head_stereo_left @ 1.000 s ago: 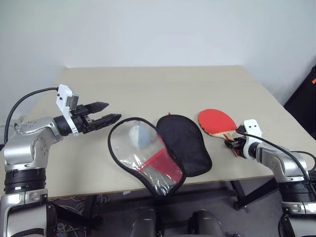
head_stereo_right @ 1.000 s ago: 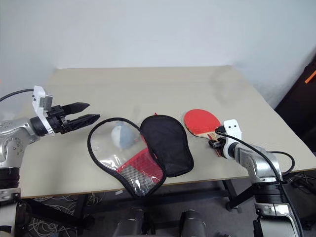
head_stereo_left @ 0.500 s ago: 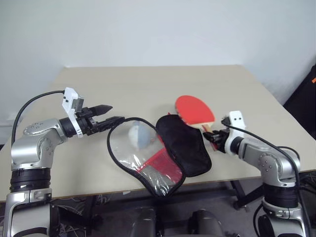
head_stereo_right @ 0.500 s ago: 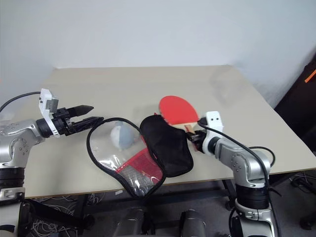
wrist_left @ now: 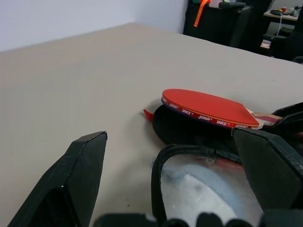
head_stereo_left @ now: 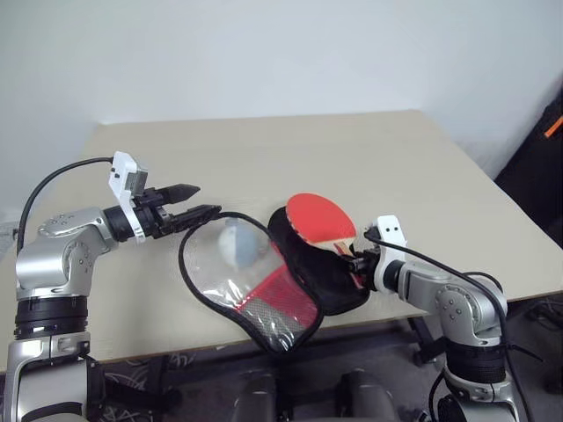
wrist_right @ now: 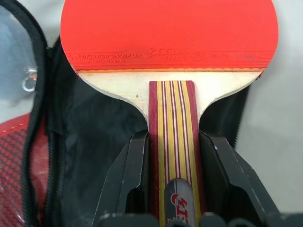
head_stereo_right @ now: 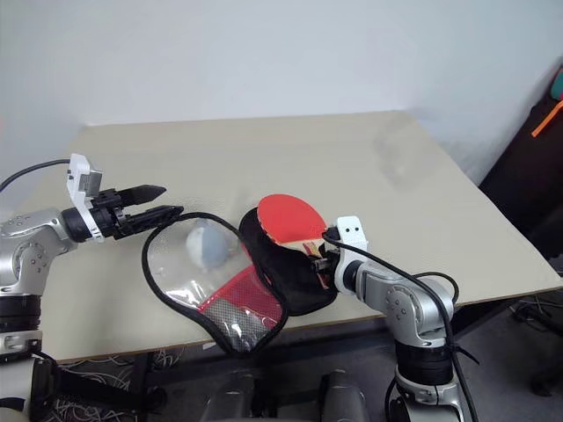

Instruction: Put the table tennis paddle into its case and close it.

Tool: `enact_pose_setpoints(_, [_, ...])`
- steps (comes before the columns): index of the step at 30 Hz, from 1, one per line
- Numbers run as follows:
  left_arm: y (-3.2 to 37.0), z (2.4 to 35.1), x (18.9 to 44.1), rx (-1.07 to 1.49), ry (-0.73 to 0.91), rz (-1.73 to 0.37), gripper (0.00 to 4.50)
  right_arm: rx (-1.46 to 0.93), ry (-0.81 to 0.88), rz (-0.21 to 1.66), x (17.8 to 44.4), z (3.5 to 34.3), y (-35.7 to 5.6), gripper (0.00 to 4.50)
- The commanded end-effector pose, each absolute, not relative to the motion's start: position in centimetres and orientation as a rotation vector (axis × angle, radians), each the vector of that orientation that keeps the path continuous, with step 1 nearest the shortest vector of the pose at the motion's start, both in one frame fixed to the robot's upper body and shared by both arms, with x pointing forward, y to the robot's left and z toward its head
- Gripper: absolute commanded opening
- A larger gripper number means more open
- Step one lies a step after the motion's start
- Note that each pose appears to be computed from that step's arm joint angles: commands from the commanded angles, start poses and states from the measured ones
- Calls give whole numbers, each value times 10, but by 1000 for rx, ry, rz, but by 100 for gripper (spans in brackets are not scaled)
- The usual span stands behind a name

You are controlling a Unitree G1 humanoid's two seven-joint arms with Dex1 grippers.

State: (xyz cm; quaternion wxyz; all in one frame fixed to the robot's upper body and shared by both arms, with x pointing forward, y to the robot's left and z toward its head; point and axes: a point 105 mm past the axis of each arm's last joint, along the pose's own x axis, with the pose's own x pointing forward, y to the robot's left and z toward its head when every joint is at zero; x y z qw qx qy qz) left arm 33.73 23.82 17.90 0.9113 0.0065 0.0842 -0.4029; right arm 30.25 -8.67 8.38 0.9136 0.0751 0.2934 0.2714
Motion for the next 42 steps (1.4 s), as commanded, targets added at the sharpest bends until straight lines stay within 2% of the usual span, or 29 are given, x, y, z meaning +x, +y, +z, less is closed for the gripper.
enact_pose_setpoints(1, [238,196,337,47,128,-837,450,144,545,582,304,97,-80,111])
enact_pose_setpoints(22, [241,194,337,42,139,-832,450,22,464,699,296,115,-56,111])
enact_pose_setpoints(36, [243,193,335,46,142,-827,450,-36,606,665,288,77,-67,111])
enact_pose_setpoints(42, [243,195,334,51,140,-825,450,-46,613,656,290,71,-67,111])
